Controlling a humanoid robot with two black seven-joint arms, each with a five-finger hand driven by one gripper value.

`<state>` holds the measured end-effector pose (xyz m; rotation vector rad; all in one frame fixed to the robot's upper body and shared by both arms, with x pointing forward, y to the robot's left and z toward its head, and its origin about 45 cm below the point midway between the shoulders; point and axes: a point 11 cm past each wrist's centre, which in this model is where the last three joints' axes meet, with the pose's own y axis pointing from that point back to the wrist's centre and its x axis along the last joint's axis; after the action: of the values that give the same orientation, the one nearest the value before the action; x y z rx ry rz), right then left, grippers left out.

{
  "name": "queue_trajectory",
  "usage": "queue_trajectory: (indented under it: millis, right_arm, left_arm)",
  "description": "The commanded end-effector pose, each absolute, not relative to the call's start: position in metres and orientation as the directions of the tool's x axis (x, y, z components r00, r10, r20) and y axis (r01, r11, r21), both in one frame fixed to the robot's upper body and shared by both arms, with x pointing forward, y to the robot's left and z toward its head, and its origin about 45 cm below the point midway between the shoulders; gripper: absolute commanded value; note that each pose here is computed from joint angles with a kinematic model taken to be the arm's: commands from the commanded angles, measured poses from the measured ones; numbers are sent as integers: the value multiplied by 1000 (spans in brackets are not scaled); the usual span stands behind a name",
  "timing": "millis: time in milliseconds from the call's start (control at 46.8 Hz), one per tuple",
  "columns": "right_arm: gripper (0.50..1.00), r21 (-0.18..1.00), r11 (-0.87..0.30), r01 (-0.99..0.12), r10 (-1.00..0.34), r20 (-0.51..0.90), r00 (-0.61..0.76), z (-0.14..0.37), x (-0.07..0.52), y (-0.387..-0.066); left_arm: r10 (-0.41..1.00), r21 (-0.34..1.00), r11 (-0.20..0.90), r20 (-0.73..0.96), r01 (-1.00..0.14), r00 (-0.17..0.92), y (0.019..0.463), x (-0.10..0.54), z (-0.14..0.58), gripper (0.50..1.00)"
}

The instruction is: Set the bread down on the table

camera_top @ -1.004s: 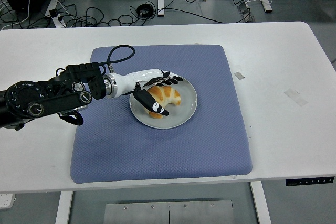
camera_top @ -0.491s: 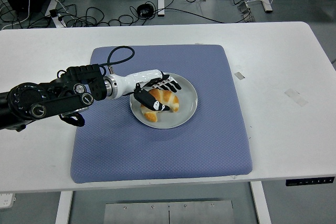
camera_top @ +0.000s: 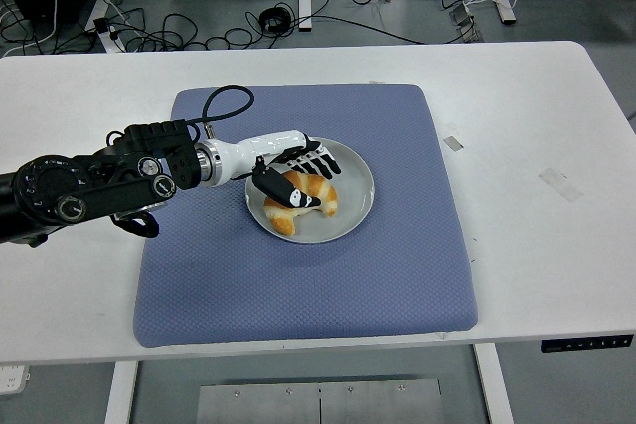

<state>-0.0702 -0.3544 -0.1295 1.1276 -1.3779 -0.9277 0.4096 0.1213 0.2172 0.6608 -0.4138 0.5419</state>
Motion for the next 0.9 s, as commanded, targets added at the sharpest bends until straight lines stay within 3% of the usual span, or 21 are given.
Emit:
queue_trajectory:
  millis: [0, 449, 662, 876]
  right_arm:
    - [1000, 960, 247, -131, -967, 252, 26, -130, -70, -354]
    - [1000, 960, 247, -129, -967, 252, 26, -130, -70, -354]
    - [1000, 960, 249, -129, -967, 254, 26, -129, -70, -355]
    - [1000, 960, 247, -131, -967, 252, 26, -130, -70, -354]
  left_arm:
    - [336, 464, 661, 520, -590, 785, 122, 409, 216, 707]
    - [314, 466, 663, 538, -586, 783, 123, 409, 216, 698]
    - [315, 471, 656, 539, -590, 781, 128, 410, 216, 604]
    - [321, 471, 649, 543, -598, 776, 133, 412, 217, 575]
